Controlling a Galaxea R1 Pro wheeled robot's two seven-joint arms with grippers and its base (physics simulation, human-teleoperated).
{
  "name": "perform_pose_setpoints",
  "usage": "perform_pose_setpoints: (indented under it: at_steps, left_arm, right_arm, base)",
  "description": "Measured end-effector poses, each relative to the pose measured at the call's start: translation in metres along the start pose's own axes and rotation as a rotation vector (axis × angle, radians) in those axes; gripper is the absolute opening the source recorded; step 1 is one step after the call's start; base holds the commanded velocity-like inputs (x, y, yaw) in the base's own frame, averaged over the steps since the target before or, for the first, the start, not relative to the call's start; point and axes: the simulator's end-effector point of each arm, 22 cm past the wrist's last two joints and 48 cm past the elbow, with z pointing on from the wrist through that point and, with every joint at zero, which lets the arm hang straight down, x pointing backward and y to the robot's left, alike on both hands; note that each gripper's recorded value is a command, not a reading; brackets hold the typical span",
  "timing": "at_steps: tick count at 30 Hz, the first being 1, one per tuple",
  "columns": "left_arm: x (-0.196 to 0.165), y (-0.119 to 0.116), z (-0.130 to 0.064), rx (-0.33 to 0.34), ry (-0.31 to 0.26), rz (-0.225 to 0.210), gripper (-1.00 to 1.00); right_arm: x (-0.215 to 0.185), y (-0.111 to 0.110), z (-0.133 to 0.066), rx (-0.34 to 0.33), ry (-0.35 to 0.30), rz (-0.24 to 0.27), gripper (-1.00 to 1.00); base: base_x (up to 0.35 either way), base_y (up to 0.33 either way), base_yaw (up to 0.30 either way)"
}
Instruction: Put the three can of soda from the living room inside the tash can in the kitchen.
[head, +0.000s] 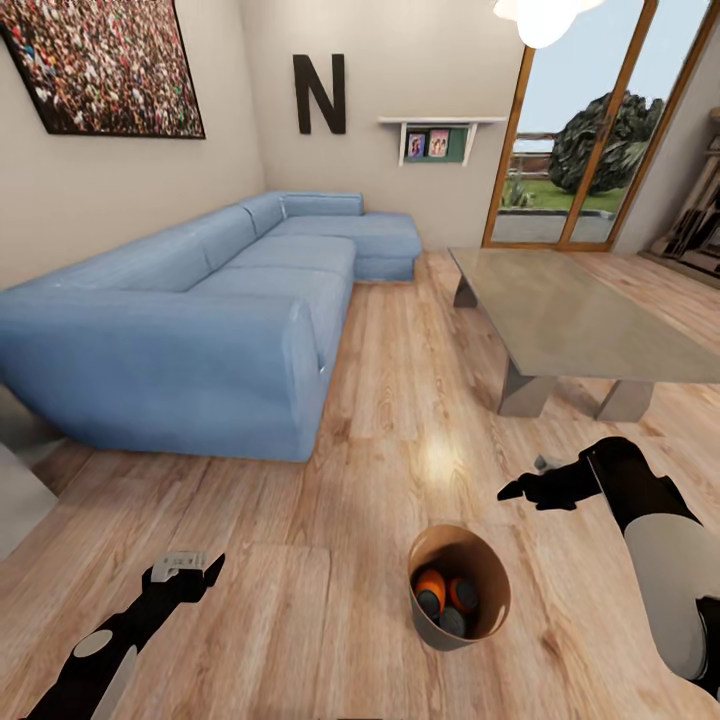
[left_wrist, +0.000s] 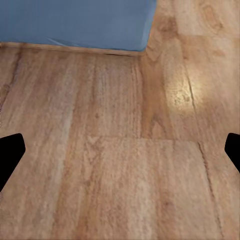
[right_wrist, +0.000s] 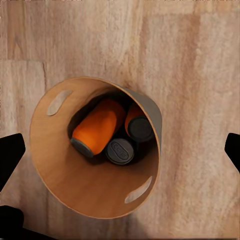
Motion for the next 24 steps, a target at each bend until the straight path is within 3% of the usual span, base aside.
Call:
perform_pose_setpoints:
  at_steps: [24]
  left_arm:
    - [-0.043, -0.001, -0.018, -0.003, 0.017, -0.005, 1.0]
  right_arm:
    - [-0.012, 0.008, -0.04, 0.03, 0.018, 0.004, 1.0]
  base:
    - [0.0, 0.0, 0.0]
